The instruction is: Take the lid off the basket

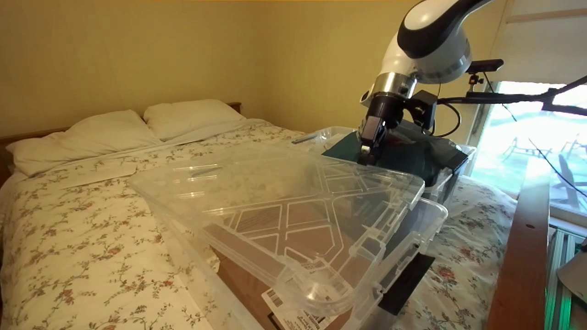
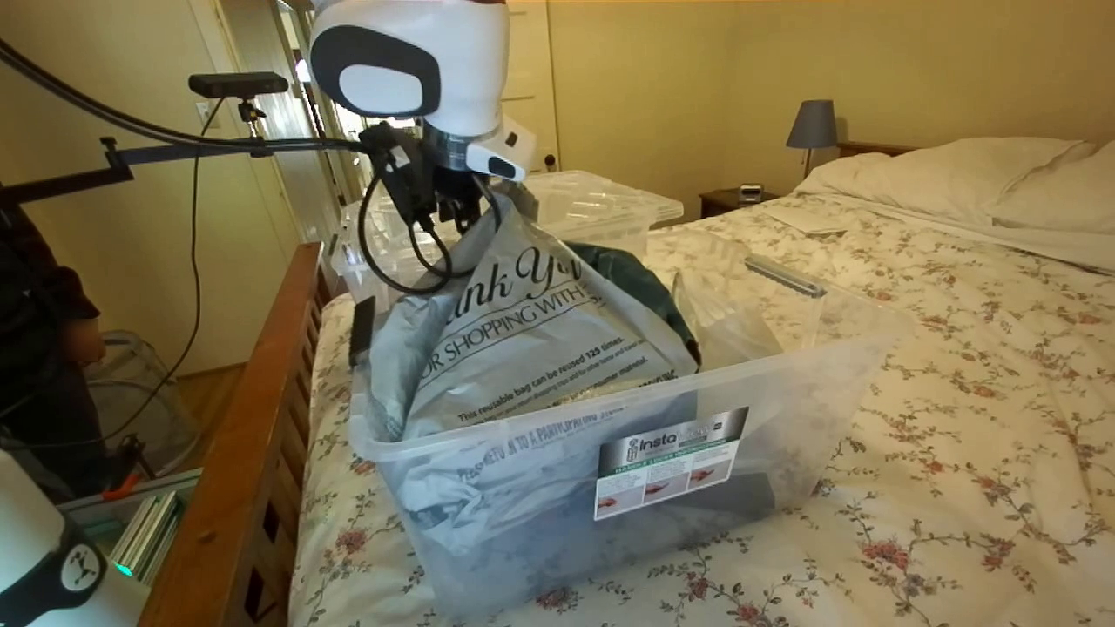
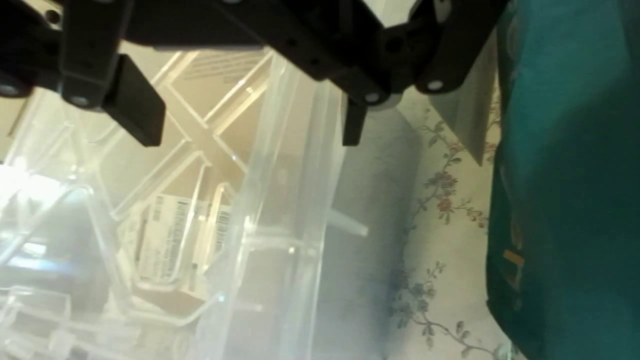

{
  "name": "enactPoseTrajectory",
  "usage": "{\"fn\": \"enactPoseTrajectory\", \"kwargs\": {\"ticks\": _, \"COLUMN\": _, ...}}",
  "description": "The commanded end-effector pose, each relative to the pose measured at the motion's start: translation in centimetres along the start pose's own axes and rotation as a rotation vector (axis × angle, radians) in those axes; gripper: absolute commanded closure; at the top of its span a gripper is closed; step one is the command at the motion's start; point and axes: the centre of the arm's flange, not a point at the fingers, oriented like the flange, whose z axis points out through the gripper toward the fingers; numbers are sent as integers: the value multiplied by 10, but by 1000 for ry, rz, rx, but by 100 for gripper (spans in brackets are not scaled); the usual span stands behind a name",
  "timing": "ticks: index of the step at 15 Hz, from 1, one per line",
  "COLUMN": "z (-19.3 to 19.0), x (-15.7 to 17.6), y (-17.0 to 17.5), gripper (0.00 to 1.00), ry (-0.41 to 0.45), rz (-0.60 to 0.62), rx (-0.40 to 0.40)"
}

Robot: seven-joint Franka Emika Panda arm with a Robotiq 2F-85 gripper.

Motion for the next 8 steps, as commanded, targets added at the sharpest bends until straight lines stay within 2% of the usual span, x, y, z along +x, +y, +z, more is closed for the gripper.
{"fn": "enactPoseTrajectory", "kwargs": {"ticks": 1, "z": -20, "x": 12, "y": -9, "gripper": 39, "ry": -42, "rz": -35, "rx": 171}}
{"fn": "enactPoseTrajectory", "kwargs": {"ticks": 3, "z": -28, "x": 15, "y": -16, "gripper": 55, "ry": -58, "rz": -50, "rx": 230}}
{"fn": "enactPoseTrajectory", "kwargs": {"ticks": 5, "z": -30, "x": 16, "y": -22, "gripper": 69, "ry": -74, "rz": -55, "rx": 256}}
{"fn": "enactPoseTrajectory", "kwargs": {"ticks": 7, "z": -26, "x": 17, "y": -23, "gripper": 83, "ry": -81, "rz": -2, "rx": 116}}
{"fn": "enactPoseTrajectory", "kwargs": {"ticks": 8, "z": -22, "x": 17, "y": -24, "gripper": 39, "ry": -80, "rz": 6, "rx": 61}}
